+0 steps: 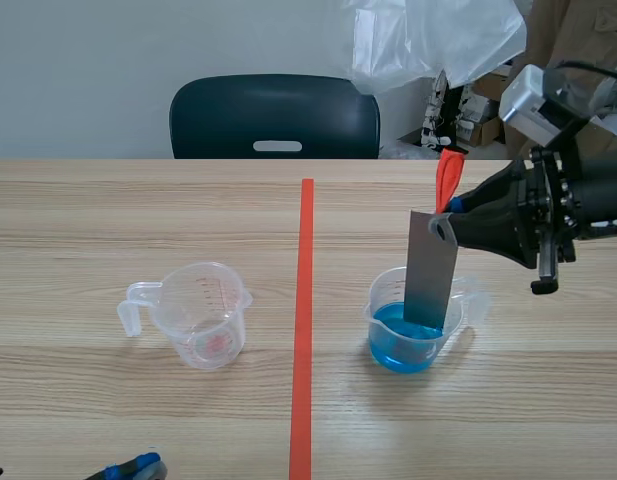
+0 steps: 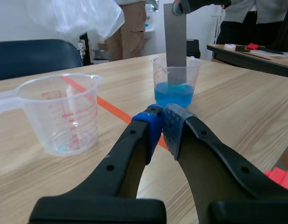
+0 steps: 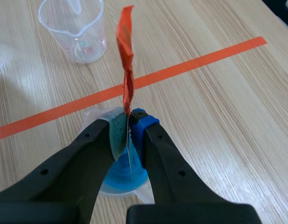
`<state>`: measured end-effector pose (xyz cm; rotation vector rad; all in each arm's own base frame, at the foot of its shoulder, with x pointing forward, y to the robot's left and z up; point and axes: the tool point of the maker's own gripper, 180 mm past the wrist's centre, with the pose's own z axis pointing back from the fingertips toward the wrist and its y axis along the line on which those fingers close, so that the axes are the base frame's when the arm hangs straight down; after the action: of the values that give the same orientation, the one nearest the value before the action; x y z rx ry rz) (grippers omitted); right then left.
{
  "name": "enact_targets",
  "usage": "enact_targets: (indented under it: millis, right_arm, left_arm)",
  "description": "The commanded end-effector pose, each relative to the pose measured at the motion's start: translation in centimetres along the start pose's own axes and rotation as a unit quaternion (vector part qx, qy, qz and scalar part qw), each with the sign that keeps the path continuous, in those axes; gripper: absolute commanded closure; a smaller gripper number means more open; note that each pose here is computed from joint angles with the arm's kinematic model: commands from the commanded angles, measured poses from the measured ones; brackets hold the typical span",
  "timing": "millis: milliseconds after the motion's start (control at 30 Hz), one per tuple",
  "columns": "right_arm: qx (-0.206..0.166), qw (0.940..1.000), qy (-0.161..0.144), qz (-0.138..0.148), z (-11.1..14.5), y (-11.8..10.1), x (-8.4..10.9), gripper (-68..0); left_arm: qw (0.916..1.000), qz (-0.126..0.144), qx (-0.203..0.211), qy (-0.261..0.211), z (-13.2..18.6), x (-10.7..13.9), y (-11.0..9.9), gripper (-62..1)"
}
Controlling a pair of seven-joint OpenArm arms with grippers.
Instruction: Do the redox reaction experiment. lower the plate into the blue solution
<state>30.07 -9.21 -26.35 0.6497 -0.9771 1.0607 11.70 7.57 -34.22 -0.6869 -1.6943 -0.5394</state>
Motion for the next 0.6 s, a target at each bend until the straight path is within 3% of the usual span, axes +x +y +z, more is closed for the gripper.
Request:
enact_targets:
  millis: [0,100,333,400,533,567]
  right_arm:
    - [0.002,0.9998,-0.019,0.009,-0.2,-0.2,1.2,-0.4]
    - [0.004,0.9998,-0.017,0.001,-0.6,0.0,0.6,-0.4]
    - [-0.007,0.9998,-0.011,-0.013,-1.2,-0.7,-0.7,-0.4]
    - [-0.009,0.9998,-0.007,-0.014,-1.3,-0.8,-1.1,-0.4]
    - [-0.011,0.9998,-0.004,-0.018,-1.5,-0.9,-1.5,-0.4]
    - [-0.010,0.9998,-0.004,-0.019,-1.5,-0.8,-1.6,-0.4]
  left_arm:
    - [0.9994,-0.022,-0.007,-0.024,-0.6,0.8,-0.2,-4.4]
    - [0.9988,-0.040,-0.016,-0.023,-0.5,0.5,-0.7,-4.4]
    - [0.9990,-0.037,-0.015,-0.019,-0.3,0.2,-0.7,-6.4]
    - [0.9990,-0.037,-0.015,-0.018,-0.3,0.2,-0.7,-17.4]
    - [0.9995,-0.021,-0.014,-0.018,-0.3,0.2,-0.6,-52.3]
    - [0.9996,-0.014,-0.014,-0.018,-0.3,0.2,-0.6,-55.4]
